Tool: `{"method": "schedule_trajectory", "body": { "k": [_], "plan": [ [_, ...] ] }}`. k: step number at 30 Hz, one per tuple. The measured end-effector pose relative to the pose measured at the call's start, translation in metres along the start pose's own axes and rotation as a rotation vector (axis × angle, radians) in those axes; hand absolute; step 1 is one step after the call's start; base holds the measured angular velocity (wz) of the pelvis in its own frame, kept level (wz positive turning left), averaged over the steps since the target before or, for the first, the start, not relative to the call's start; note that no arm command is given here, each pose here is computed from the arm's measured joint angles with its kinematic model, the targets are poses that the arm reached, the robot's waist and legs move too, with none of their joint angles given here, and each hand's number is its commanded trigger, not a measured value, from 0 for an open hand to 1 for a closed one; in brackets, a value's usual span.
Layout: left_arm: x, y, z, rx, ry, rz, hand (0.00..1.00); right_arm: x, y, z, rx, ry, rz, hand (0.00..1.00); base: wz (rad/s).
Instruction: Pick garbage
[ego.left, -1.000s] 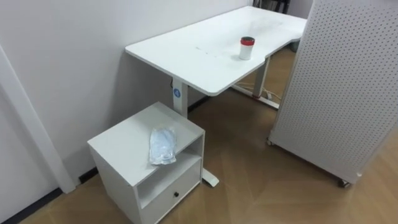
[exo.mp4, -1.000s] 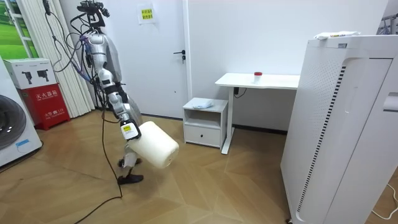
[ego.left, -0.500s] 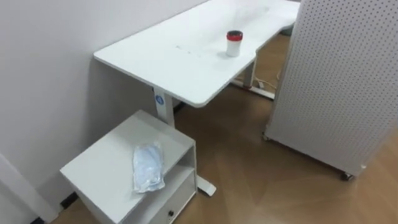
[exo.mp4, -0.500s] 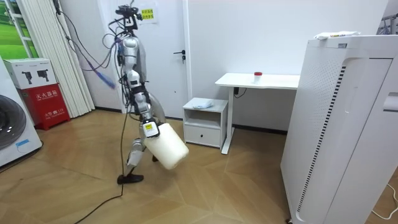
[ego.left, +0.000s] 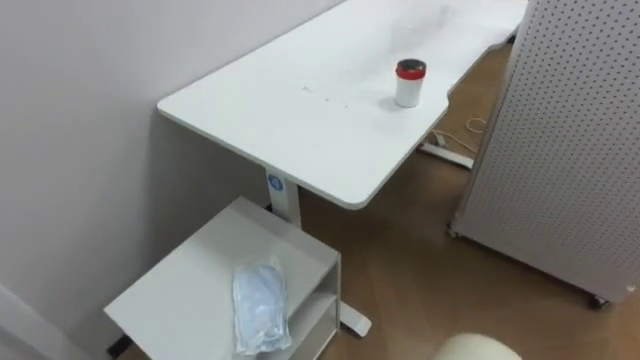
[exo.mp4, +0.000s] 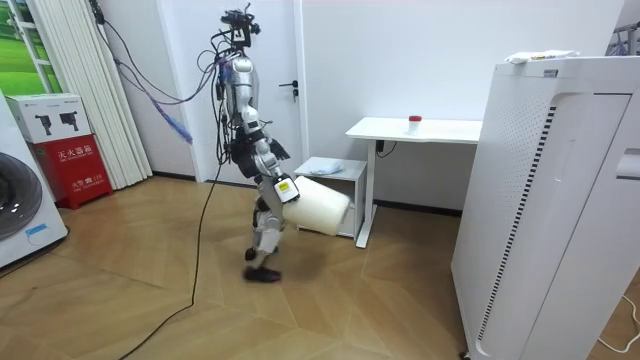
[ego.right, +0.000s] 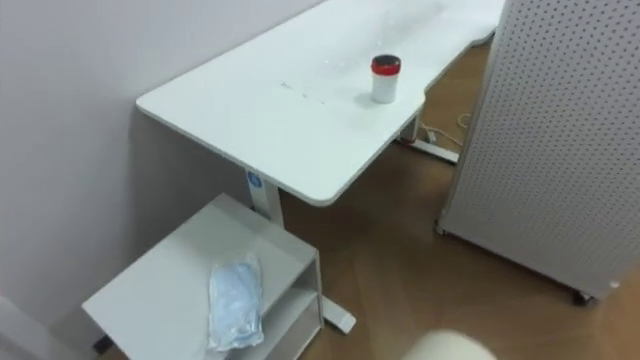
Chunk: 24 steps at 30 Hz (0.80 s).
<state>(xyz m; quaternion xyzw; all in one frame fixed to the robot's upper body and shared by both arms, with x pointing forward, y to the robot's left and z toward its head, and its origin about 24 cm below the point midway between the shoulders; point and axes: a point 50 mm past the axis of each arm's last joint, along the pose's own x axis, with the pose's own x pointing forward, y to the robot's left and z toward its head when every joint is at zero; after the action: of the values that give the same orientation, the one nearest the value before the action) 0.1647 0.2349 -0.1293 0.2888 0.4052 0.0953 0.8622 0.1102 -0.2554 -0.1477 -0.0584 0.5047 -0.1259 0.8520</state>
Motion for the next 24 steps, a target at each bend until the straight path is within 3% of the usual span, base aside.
{"method": "schedule_trajectory", "body": {
  "k": [5,9,24],
  "plan": [
    [0.012,0.011,0.063,-0.045,-0.208,0.077,0.0,0.007,0.016,0.022,-0.06,-0.037,0.044,1.0,0.07],
    [0.016,0.025,0.091,-0.07,-0.301,0.169,0.0,0.008,0.019,0.035,-0.098,-0.074,0.07,1.0,0.01],
    [0.015,0.041,0.143,-0.047,-0.478,0.305,0.0,0.011,0.027,0.073,-0.166,-0.197,0.101,1.0,-0.02]
  ]
}}
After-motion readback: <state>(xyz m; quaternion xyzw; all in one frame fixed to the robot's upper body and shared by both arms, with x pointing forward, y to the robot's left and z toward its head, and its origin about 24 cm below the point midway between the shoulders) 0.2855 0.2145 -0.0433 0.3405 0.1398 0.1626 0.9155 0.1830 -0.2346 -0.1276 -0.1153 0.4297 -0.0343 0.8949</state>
